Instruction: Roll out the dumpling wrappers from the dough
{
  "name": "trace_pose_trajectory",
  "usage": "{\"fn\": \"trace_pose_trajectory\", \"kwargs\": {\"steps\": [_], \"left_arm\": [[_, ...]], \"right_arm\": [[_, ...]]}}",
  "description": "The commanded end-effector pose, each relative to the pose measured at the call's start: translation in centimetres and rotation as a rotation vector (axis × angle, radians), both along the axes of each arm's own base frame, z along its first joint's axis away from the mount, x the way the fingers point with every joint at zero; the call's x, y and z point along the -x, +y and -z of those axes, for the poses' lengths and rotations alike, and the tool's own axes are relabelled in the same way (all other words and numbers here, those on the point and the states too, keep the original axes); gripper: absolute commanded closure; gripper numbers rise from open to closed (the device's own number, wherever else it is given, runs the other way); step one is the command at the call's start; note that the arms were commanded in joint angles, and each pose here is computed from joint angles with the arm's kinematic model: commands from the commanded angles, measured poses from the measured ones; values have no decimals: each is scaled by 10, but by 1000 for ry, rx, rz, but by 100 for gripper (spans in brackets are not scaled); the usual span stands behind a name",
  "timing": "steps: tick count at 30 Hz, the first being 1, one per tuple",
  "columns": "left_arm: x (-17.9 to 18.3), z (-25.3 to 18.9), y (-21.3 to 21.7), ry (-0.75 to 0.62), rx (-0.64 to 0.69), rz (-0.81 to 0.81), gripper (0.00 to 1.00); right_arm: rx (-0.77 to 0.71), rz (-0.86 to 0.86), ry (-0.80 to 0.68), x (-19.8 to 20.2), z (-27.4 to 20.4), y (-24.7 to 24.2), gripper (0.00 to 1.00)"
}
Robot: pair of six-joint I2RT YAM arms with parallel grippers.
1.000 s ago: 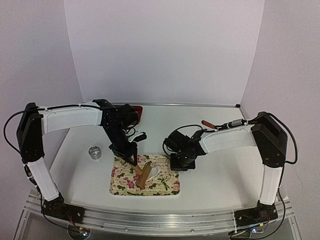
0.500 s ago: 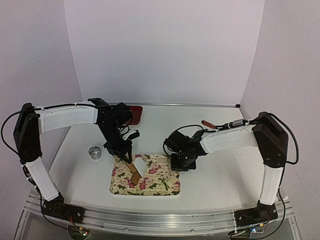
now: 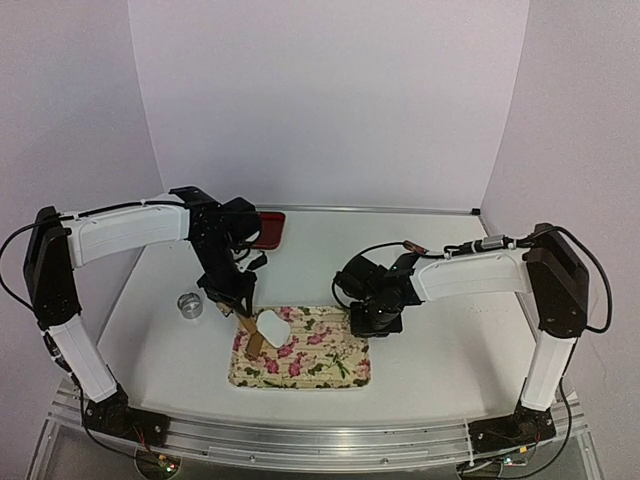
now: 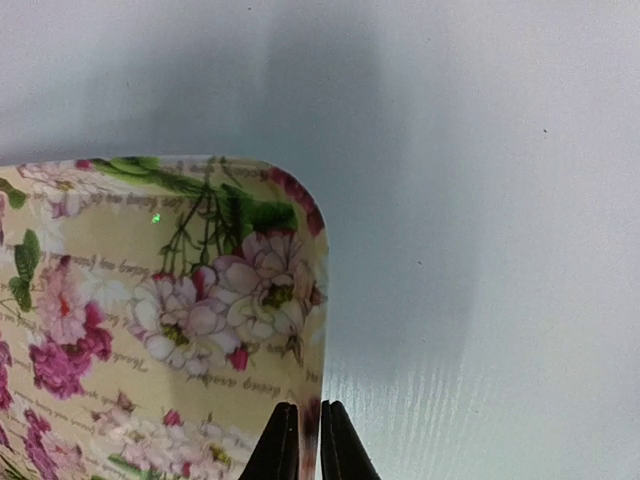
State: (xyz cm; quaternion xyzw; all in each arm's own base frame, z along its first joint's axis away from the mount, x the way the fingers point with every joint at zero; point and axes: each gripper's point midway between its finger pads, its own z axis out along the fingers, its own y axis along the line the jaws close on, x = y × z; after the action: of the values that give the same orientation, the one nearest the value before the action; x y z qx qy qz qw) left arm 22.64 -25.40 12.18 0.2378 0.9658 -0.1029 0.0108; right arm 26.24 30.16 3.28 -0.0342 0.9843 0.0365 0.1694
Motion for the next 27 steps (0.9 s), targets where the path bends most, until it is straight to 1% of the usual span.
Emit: {"fn": "trace_pose_trajectory", "kwargs": {"steps": [1,5,8,12,14,17,21,27], "left_arm": [[-6,-44,22,-108,-16,-54,100],[-1,-59,28,-117,2,-76,100],[2,-67,23,-123,57,-78,100],[-3,-79,29,-160,47,-109,100],[-5,-91,22,-172,89,-108,100],[-6,-102,5,-150,161,-94,100],[-5,-92,-10,-103,214,-78,100],[-4,-65,-17,-53,204,-57,100]], "right_arm": [[7,0,-73,-10,-29,-3,89],[11,-6,-69,-11,-27,-1,89],[10,-14,-60,-11,-25,1,89],[7,-21,-63,-10,-28,1,90],[7,-20,-65,-10,-29,0,90],[7,-19,-63,-9,-29,-1,90],[7,-17,-55,-7,-27,-1,91],[11,-10,-58,-6,-27,-5,91]]}}
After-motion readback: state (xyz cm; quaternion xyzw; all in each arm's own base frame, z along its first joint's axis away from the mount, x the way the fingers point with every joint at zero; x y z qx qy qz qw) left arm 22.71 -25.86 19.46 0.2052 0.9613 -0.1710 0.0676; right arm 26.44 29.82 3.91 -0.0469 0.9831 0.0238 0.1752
